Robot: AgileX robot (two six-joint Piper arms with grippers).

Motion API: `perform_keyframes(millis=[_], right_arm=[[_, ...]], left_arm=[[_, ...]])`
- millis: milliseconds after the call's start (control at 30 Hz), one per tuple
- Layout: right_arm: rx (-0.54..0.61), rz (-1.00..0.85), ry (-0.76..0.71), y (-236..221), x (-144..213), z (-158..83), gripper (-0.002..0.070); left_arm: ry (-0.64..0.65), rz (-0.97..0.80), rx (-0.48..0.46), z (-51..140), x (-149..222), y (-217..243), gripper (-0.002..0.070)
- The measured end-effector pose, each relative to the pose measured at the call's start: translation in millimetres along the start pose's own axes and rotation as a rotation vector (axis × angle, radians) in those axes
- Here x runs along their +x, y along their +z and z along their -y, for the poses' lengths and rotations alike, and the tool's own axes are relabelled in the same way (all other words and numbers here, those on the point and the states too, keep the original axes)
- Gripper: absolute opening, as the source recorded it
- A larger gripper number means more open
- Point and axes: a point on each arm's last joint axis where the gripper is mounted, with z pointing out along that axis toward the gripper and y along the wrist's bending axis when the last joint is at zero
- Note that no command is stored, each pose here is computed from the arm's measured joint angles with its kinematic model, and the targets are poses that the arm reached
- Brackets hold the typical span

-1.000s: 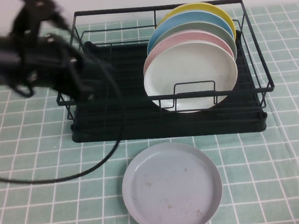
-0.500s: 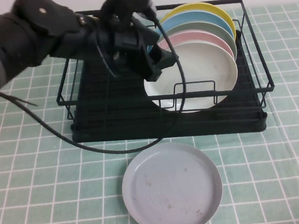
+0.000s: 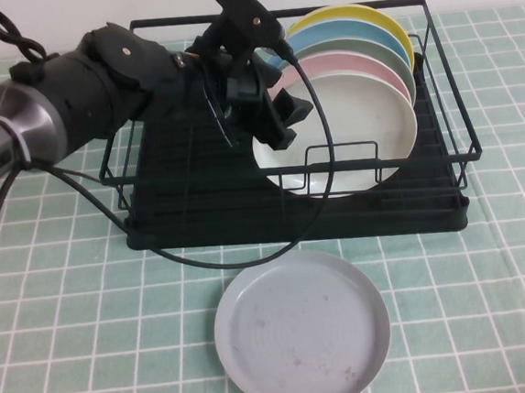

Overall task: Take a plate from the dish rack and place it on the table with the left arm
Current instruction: Grasp the plate from the shelf

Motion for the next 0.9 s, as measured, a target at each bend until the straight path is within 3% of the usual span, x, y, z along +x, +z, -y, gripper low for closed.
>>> perform_keyframes(millis=[200, 467, 733, 900], right_arm=[[0.000, 0.000, 0.000, 0, 0, 0, -0.0018], [0.000, 0.000, 0.000, 0, 0, 0, -0.0018], [0.000, 0.000, 0.000, 0, 0, 0, -0.0018], [0.000, 0.000, 0.000, 0, 0, 0, -0.0018]], left_arm=[[-0.038, 0.021, -0.002, -1.7, 0, 6, 0.0405], [-0.051, 0.021, -0.007, -2.5, 3, 11, 0.0184], [-0.028, 0.020, -0.030, -4.5, 3, 12, 0.0060], [0.007, 0.041, -0.058, -7.4, -7, 0, 0.0039]])
